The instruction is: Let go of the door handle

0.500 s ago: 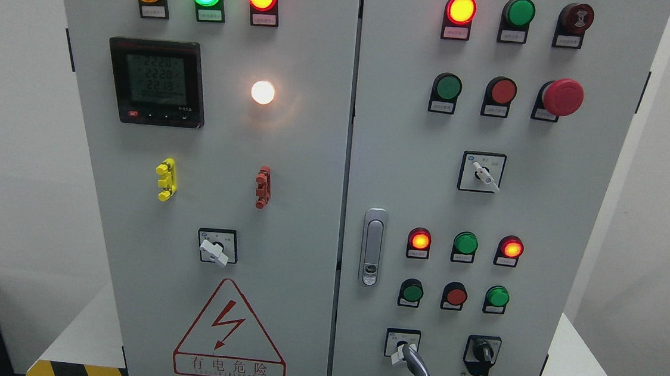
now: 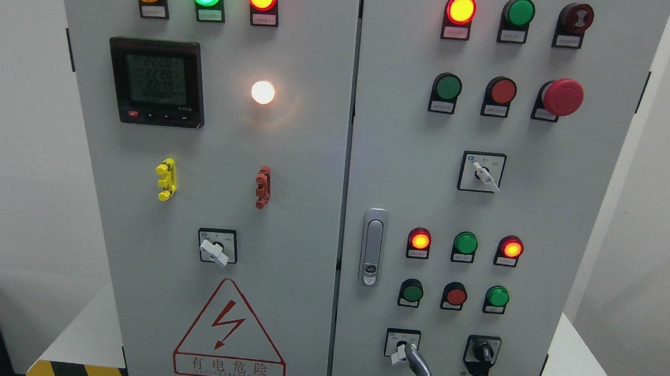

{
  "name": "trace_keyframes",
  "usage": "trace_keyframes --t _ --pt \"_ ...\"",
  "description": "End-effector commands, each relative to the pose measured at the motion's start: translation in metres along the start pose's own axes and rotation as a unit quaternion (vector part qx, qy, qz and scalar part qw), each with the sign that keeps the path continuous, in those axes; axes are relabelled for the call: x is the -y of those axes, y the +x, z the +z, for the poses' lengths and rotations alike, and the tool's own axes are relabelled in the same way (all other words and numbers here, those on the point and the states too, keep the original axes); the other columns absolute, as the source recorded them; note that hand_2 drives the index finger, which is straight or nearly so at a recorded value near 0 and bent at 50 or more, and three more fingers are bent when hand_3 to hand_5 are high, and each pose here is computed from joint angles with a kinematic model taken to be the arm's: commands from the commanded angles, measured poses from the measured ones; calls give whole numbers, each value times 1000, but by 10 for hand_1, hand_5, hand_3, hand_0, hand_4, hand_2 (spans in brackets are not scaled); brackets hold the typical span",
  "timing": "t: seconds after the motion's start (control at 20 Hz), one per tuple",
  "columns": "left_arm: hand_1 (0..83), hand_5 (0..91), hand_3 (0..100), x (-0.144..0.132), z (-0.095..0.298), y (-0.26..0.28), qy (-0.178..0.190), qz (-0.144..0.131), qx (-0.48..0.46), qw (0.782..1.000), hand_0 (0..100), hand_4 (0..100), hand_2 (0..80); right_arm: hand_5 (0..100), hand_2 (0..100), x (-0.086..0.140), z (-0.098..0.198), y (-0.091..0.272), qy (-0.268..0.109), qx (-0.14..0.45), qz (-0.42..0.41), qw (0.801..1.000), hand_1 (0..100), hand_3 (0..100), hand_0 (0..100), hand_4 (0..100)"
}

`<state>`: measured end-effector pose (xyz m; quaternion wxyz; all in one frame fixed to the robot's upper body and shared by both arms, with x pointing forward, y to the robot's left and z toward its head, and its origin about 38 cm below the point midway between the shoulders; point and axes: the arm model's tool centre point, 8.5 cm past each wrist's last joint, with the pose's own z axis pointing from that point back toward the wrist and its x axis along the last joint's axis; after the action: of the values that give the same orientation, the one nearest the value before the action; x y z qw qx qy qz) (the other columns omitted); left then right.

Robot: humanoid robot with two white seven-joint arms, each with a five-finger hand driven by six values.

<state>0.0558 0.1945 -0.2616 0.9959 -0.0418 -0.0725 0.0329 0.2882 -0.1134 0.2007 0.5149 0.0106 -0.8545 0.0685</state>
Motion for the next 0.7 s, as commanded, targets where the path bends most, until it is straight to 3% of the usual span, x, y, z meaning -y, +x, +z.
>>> trace_keyframes --t 0.0,0.05,0.1,0.2,0.25,0.3,0.4,0.55,0.65 --pt "0 0 92 1 -1 7 -1 -11 9 1000 0 13 24 0 0 3 -11 5 0 16 15 1000 206 0 283 0" --pt "0 0 90 1 -1 7 -1 -11 9 1000 0 13 24 20 0 7 -18 7 -5 20 29 999 226 0 278 79" --pt "0 0 86 1 -1 7 -1 -11 9 1000 0 13 24 114 0 12 -25 6 -10 17 59 998 254 0 278 196" --pt "0 0 85 1 -1 7 -1 -11 9 1000 0 13 24 235 0 15 -36 3 -12 12 125 992 259 42 303 287" --pt "0 0 85 1 -1 7 -1 -11 9 1000 0 13 23 326 0 14 -40 3 -11 17 151 988 267 193 328 389" --pt "0 0 85 1 -1 7 -1 -11 9 1000 0 13 23 350 0 13 -44 3 -10 21 176 984 274 241 332 418" --pt "0 0 85 1 -1 7 -1 -11 9 1000 0 13 23 499 0 11 -52 3 -7 32 227 973 289 464 363 533" --pt "0 0 90 1 -1 7 -1 -11 9 1000 0 13 23 642 0 9 -63 4 -10 49 324 945 326 694 373 663" --pt "0 0 90 1 -1 7 -1 -11 9 1000 0 13 23 715 0 7 -68 2 -9 56 369 928 335 784 381 749"
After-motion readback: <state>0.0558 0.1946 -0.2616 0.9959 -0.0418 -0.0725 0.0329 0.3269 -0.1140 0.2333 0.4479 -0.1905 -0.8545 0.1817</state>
